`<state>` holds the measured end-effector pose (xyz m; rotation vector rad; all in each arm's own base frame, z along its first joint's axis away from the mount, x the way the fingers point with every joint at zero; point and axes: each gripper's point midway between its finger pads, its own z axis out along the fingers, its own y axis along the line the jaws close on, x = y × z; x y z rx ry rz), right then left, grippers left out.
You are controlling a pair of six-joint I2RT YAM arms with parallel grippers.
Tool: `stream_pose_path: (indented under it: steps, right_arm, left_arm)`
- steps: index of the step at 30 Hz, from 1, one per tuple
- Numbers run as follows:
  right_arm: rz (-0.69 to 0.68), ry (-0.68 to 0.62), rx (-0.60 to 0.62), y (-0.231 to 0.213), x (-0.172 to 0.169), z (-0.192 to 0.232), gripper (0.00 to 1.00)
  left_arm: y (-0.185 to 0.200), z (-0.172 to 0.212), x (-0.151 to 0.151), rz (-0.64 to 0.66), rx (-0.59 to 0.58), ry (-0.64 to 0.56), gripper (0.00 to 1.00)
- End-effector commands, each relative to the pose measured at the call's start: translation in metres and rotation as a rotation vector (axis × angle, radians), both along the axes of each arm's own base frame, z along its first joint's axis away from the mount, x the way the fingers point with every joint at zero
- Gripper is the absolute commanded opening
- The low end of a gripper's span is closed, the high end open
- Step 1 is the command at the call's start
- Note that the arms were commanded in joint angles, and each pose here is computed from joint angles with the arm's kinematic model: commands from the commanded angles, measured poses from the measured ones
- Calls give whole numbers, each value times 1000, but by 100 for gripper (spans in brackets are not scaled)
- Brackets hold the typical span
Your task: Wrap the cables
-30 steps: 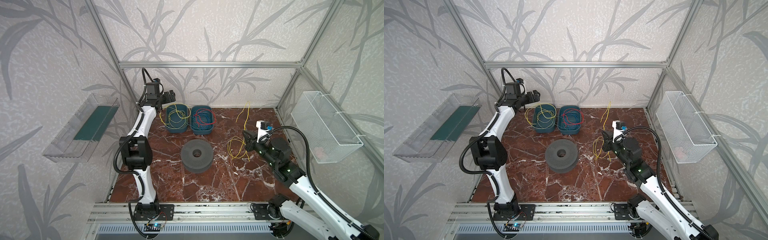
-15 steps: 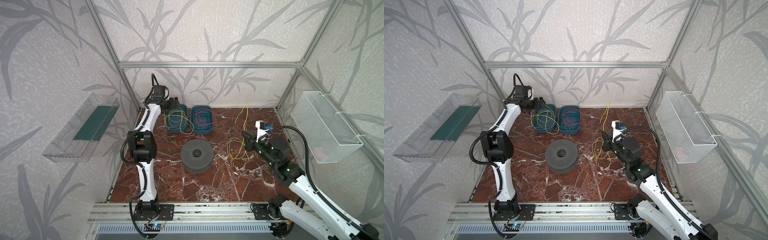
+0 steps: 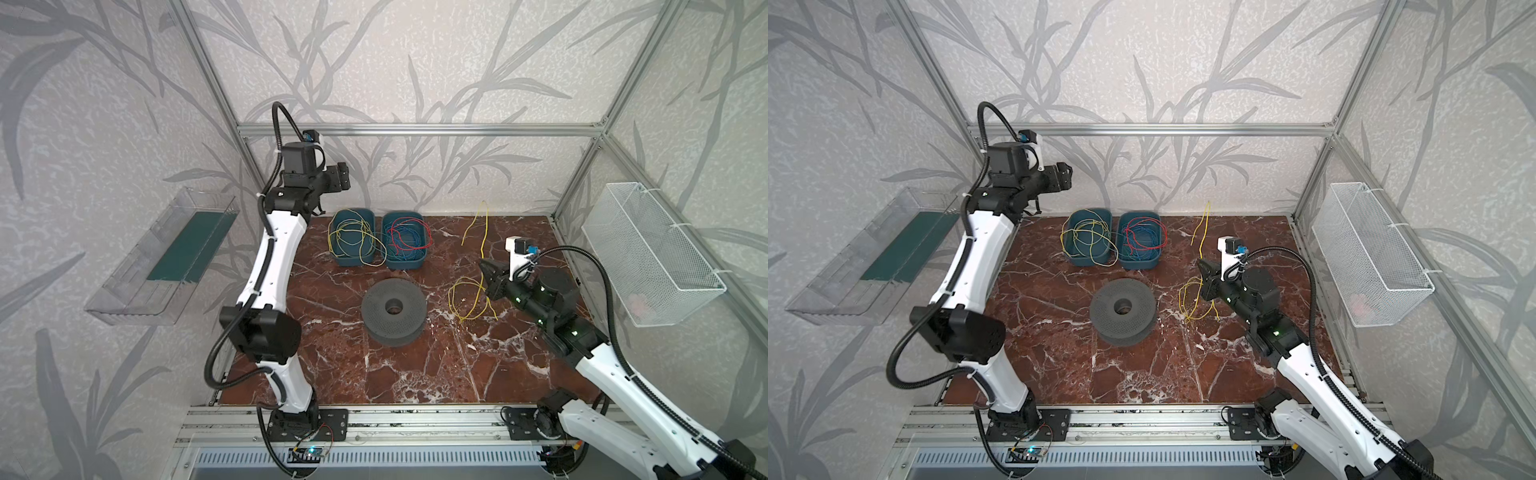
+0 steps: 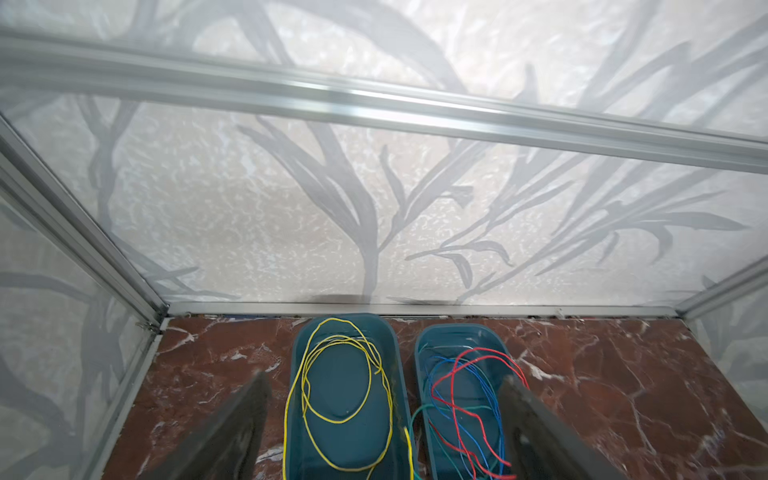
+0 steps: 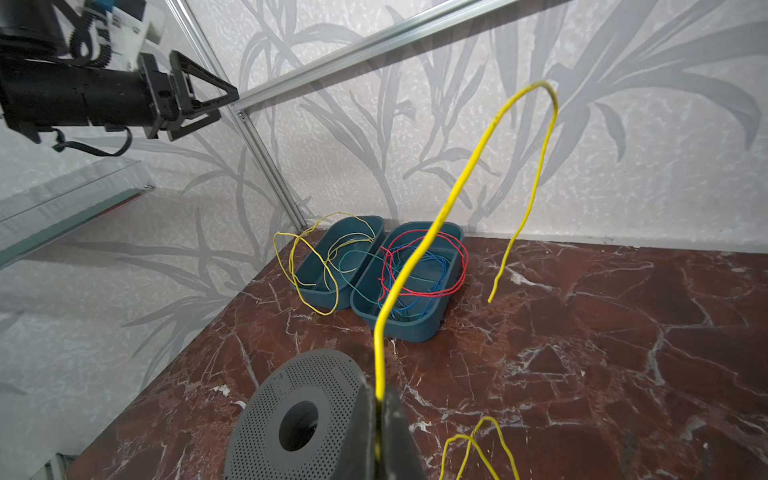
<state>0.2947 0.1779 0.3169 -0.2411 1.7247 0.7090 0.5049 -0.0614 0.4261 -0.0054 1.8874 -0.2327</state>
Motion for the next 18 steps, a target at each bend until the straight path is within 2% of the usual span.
stream_pose_path:
  steps: [1, 3, 6, 9, 11, 12, 16, 18]
  right_arm:
    - [114, -69, 17, 16, -9, 24, 0]
    - [150, -71, 19, 22, -10, 21, 0]
    - [174, -78, 19, 26, -12, 20, 0]
    - [208, -85, 11, 30, -18, 23, 0]
    - [242, -96, 7, 33, -25, 26, 0]
    - [254, -102, 4, 34, -28, 28, 0]
    - [295, -106, 18, 35, -41, 36, 0]
    - [313, -107, 26, 36, -46, 39, 0]
  left_arm:
    - [-50, -4, -45, -163, -7, -8, 75]
    - [-76, -9, -75, -240, -36, -11, 65]
    - [-99, -17, -104, -332, -185, -11, 63]
    - [-117, -32, -120, -394, -283, 44, 70]
    - [-129, -41, -122, -419, -362, 54, 80]
    - [-136, -44, -122, -441, -382, 50, 81]
    - [-177, -69, -125, -625, -264, 116, 85]
    - [-187, -84, -122, -656, -209, 137, 85]
